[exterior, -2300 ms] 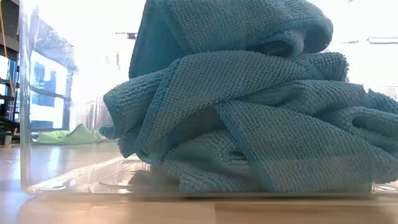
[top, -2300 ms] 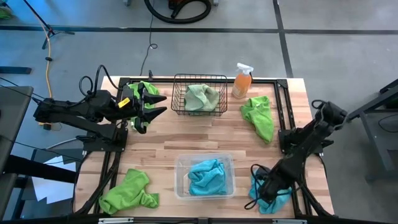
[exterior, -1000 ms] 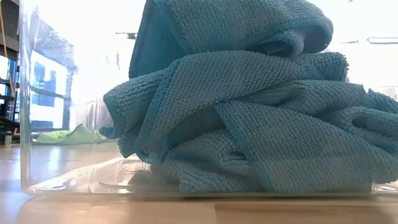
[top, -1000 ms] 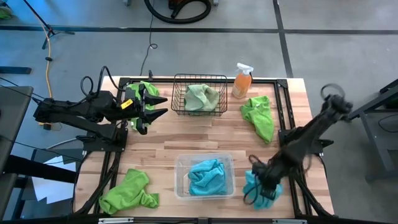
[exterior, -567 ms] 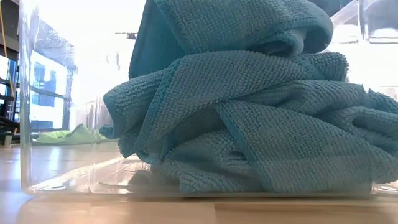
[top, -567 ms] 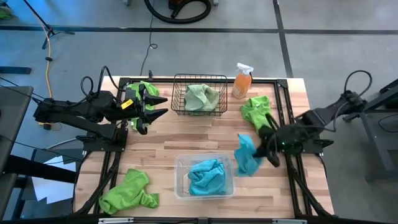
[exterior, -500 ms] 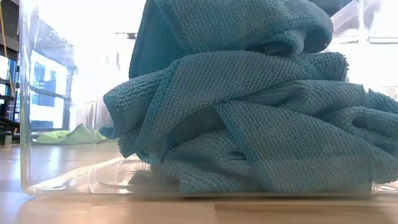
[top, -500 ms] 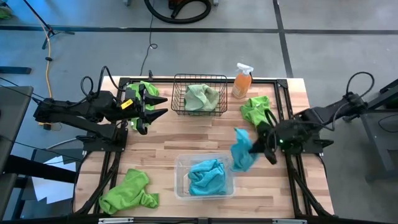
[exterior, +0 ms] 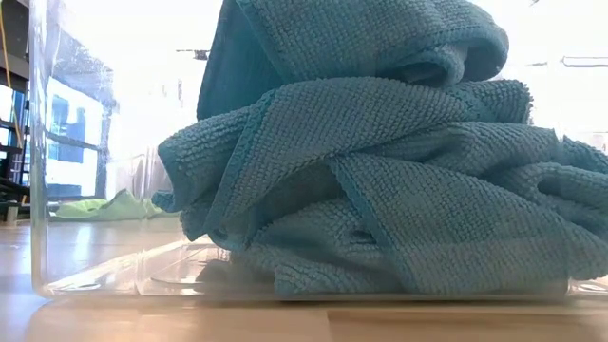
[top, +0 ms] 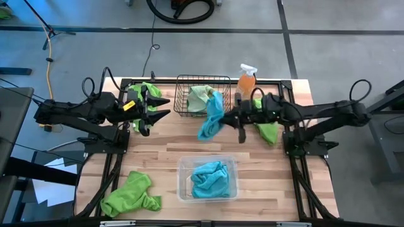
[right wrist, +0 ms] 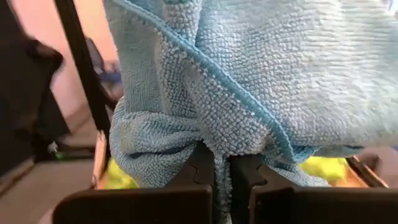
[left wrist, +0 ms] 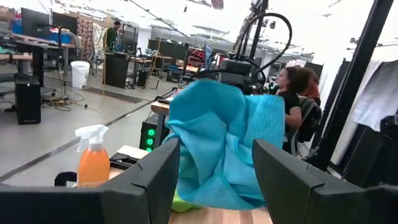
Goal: Sort microfiber towel by color & place in baskets
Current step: Put the blue towel into the basket
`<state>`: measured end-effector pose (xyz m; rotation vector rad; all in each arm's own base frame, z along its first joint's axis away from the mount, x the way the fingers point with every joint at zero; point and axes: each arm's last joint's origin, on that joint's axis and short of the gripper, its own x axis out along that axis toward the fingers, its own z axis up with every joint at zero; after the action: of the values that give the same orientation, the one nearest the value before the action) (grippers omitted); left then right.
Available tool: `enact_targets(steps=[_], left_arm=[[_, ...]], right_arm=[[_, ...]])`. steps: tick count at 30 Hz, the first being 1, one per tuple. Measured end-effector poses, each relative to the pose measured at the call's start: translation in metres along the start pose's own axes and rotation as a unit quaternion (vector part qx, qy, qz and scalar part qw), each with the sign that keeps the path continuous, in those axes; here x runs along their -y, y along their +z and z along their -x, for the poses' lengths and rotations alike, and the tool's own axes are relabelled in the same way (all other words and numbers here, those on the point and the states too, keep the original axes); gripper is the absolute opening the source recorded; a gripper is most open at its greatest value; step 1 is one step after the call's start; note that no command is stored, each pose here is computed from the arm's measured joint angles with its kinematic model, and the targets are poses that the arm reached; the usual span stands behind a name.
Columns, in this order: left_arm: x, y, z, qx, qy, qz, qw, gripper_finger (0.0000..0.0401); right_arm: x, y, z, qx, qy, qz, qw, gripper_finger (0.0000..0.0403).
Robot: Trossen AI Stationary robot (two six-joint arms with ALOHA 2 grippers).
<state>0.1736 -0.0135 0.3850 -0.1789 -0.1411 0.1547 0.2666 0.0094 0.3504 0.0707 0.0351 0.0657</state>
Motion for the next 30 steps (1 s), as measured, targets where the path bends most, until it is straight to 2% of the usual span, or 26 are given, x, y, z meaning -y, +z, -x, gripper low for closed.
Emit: enact_targets(steps=[6,18,25,30], left_arm=[[-0.001,-0.003,0.000,-0.016,0.003,-0.003,1.000,0.0188],[-0.001,-0.005,0.000,-0.024,0.005,-0.006,1.000,0.0188],[-0.001,-0.005,0.000,-0.024,0.006,-0.006,1.000,0.0188],[-0.001,-0.005,0.000,-0.023,0.008,-0.006,1.000,0.0188]], right_arm=[[0.009,-0.003,-0.015,0.027,0.021,0.002,0.999,0.0001],[0.010,-0.003,-0.016,0.031,0.020,-0.008,0.999,0.0001],[0.007,-0.003,-0.016,0.029,0.031,-0.052,0.998,0.0001],[-0.008,-0.004,-0.016,0.022,0.061,-0.103,0.993,0.0001]])
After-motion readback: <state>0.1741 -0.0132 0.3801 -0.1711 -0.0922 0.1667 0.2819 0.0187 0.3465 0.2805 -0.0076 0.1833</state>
